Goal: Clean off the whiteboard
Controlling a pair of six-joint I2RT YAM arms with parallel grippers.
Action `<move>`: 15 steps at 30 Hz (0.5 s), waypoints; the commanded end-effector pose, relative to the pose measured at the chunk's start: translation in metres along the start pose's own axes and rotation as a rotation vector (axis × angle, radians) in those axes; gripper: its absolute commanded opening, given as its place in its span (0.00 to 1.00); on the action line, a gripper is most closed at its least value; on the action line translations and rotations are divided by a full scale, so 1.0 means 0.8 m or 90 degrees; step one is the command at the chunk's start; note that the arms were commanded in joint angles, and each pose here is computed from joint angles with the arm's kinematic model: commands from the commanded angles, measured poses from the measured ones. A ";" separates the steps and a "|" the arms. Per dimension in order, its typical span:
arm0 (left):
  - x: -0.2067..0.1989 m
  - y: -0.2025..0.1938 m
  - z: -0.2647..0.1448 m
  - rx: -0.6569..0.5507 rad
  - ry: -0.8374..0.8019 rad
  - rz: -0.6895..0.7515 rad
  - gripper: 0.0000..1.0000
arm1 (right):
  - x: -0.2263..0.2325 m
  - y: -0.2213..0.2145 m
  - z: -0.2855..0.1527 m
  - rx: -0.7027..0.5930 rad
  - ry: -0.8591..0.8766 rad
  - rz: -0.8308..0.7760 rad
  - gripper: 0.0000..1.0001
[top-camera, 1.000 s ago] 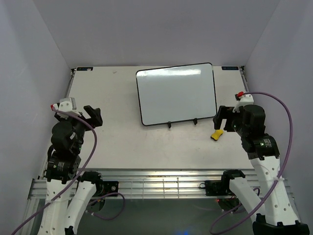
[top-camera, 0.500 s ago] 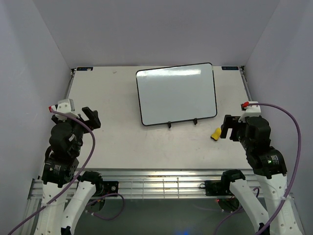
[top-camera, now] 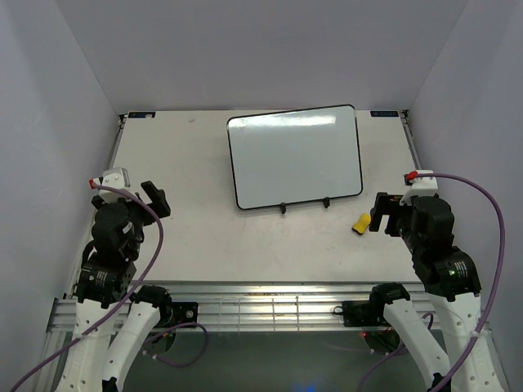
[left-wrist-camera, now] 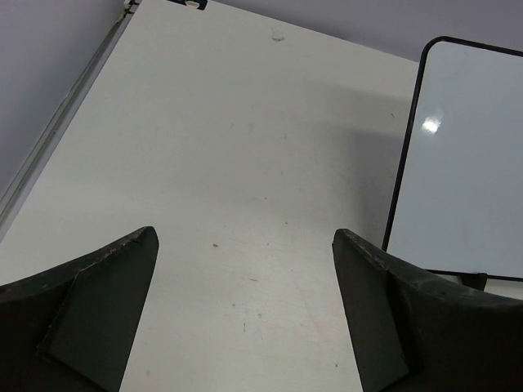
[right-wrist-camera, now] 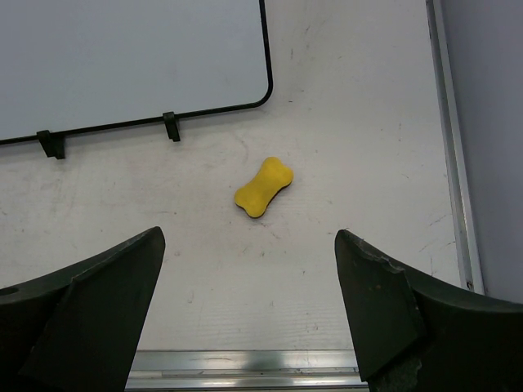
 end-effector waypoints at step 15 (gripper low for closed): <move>-0.001 -0.012 0.007 0.009 0.010 -0.019 0.98 | 0.002 0.014 -0.007 -0.030 0.012 -0.014 0.90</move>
Point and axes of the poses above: each gripper's point midway between its finger pads, its own z axis out along the fingers, its own x axis along the line the jaws close on, y = z × x, the point moved 8 cm from there along -z, back along the fingers, and after that the axes turned 3 degrees about z, right-handed, at the moved point
